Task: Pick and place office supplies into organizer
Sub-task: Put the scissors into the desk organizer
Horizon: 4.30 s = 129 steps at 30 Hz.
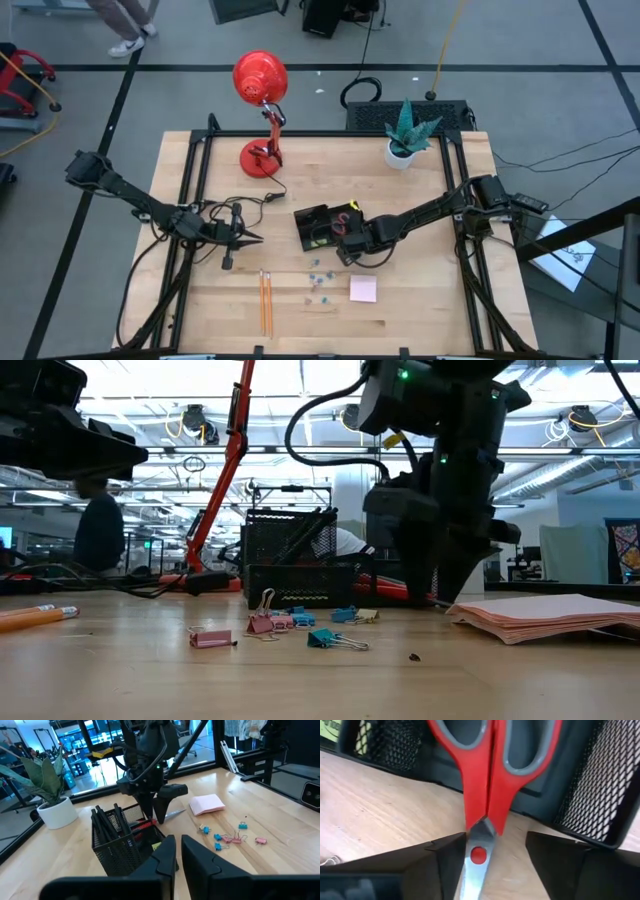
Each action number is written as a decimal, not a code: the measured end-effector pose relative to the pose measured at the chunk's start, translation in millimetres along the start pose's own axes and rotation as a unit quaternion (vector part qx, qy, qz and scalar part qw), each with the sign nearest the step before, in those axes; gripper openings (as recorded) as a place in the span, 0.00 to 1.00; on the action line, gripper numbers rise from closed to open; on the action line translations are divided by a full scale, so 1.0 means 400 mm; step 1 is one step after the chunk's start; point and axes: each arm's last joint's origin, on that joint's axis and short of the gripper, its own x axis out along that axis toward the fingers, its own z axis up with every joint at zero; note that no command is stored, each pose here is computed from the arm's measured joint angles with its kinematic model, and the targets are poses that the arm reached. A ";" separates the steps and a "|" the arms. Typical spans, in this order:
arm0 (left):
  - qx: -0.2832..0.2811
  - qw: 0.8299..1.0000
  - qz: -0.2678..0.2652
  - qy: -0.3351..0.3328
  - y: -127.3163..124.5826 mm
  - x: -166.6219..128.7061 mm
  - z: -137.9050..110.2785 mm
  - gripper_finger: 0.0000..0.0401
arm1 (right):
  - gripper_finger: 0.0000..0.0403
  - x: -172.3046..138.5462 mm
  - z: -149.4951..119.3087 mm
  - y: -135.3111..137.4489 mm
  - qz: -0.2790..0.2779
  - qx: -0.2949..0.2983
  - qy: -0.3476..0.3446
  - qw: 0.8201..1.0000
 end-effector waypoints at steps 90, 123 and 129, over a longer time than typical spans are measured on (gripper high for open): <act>0.014 1.000 0.000 0.000 0.000 0.000 0.000 0.10 | 0.13 -0.248 0.099 0.229 0.156 -0.282 -0.638 0.699; 0.000 0.995 0.047 -0.082 0.013 -0.004 0.044 0.10 | 0.13 -0.059 0.144 0.164 0.241 -0.208 -0.665 0.676; 0.016 0.992 0.107 -0.071 0.023 0.010 0.086 0.12 | 0.13 -0.059 0.161 0.217 0.141 -0.217 -0.664 0.702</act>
